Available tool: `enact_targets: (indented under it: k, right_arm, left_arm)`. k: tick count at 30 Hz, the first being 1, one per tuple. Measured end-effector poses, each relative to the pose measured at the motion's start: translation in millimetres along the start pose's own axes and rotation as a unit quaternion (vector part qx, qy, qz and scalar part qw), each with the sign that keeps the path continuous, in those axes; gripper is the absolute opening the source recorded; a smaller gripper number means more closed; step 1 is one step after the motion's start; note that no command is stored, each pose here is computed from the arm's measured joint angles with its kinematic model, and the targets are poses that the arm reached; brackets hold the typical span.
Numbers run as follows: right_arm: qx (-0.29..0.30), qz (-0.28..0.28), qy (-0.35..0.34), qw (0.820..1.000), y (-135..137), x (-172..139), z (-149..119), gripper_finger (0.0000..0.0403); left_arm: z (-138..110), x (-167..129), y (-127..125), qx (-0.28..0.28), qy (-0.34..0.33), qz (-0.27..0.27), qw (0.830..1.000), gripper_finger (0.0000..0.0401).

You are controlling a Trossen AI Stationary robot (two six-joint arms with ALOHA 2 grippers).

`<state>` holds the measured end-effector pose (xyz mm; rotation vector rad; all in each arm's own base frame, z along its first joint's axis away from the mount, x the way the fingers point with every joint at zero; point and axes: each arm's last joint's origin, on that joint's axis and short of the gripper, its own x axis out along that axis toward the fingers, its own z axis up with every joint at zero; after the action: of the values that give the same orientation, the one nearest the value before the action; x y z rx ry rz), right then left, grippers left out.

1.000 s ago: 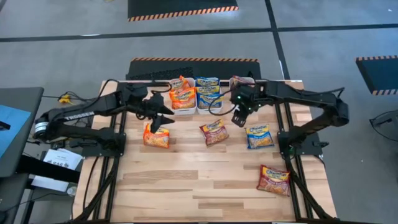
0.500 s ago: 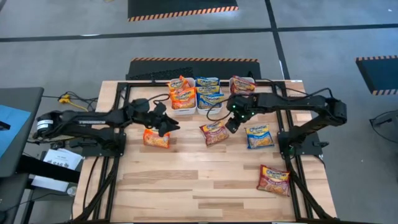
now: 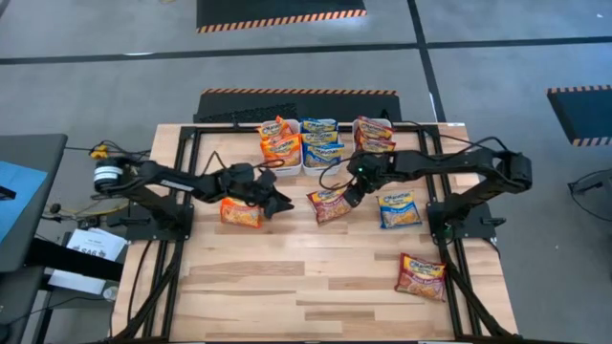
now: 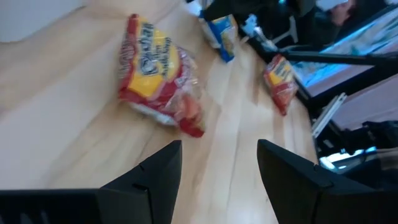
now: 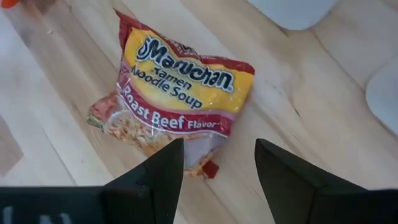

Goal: Sort Maruchan noodles
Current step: Put the red noodle pack into the right white bin

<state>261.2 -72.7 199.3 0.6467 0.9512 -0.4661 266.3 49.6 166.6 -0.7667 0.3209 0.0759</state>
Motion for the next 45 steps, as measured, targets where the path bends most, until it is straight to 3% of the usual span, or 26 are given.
enact_targets:
  k: [5, 16, 37, 45]
  right_arm:
    - [0.007, -0.005, 0.014, 1.0, -2, 11, 0, 0.0231]
    - [0.026, 0.028, 0.067, 0.997, -4, 47, -2, 0.024]
    - [0.057, 0.067, 0.097, 0.991, -6, 85, 0, 0.0238]
    - [0.051, 0.108, 0.079, 0.99, -1, 82, 4, 0.0197]
  left_arm:
    - [-7, 19, 4, -0.021, -0.016, -0.026, 0.999, 0.0196]
    - [-8, 62, 16, -0.025, 0.009, -0.01, 1.0, 0.0196]
    - [-9, 85, 35, -0.031, 0.024, 0.02, 0.999, 0.0196]
    - [-9, 85, 38, -0.035, 0.03, 0.029, 0.999, 0.0196]
